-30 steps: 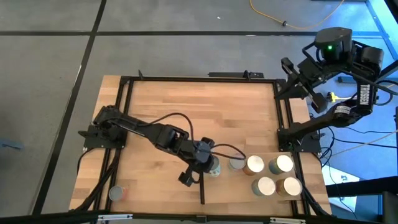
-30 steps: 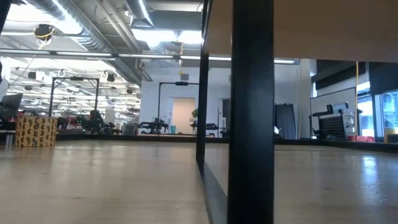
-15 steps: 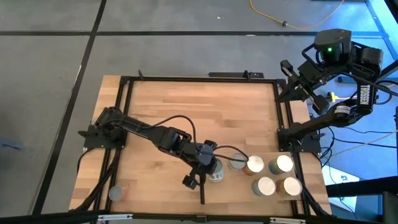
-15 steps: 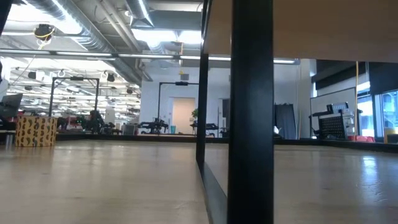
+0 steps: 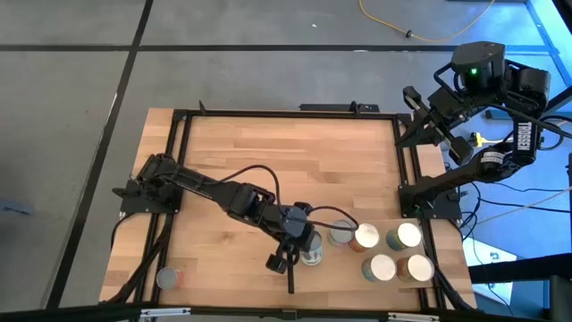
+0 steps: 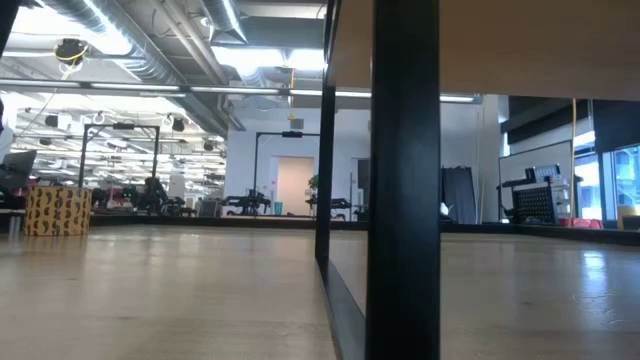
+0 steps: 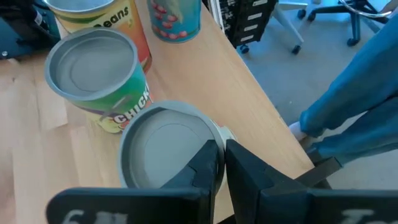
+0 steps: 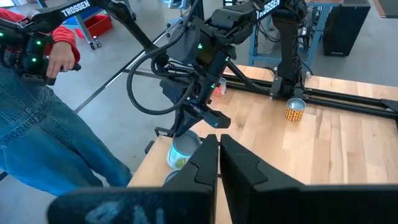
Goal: Pick and place cans onto a shelf
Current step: Put the canned mixed vegetables on the shelf
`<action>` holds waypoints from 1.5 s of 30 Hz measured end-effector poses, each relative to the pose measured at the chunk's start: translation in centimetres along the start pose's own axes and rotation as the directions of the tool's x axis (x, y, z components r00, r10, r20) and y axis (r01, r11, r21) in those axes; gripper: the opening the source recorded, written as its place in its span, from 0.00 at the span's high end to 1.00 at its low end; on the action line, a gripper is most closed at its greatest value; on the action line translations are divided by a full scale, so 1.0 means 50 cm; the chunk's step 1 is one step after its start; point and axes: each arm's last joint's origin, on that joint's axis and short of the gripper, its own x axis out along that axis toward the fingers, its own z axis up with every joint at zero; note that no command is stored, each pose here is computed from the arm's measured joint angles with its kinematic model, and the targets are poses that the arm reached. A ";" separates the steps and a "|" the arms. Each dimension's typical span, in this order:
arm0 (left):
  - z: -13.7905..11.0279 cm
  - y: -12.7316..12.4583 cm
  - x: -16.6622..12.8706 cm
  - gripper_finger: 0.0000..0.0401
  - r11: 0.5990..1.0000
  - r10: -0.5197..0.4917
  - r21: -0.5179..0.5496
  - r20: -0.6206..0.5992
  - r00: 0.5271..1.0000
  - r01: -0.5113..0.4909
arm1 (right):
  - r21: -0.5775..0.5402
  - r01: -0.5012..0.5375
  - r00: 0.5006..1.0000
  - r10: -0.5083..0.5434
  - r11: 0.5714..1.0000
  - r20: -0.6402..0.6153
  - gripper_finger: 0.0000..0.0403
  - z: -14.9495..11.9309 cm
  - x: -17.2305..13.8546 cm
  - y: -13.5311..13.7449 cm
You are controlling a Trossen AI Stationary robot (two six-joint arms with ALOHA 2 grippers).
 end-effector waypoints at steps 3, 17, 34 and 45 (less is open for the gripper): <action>0.000 -0.002 0.000 0.94 1.000 -0.002 0.002 0.000 1.000 0.002 | 0.000 0.000 1.000 0.000 1.000 0.000 0.95 0.000 0.000 0.000; 0.000 -0.010 0.001 0.95 1.000 -0.003 0.009 0.000 1.000 0.003 | 0.003 0.000 1.000 0.000 1.000 0.000 0.95 0.000 0.000 0.000; 0.016 -0.012 -0.029 0.88 1.000 0.005 -0.005 0.074 0.997 -0.005 | 0.001 0.000 1.000 0.000 1.000 0.000 0.95 0.000 0.000 0.000; 0.020 -0.007 -0.136 0.93 0.985 0.174 -0.015 0.088 0.981 -0.174 | -0.008 0.062 0.995 -0.062 0.998 -0.072 0.95 -0.001 0.021 0.006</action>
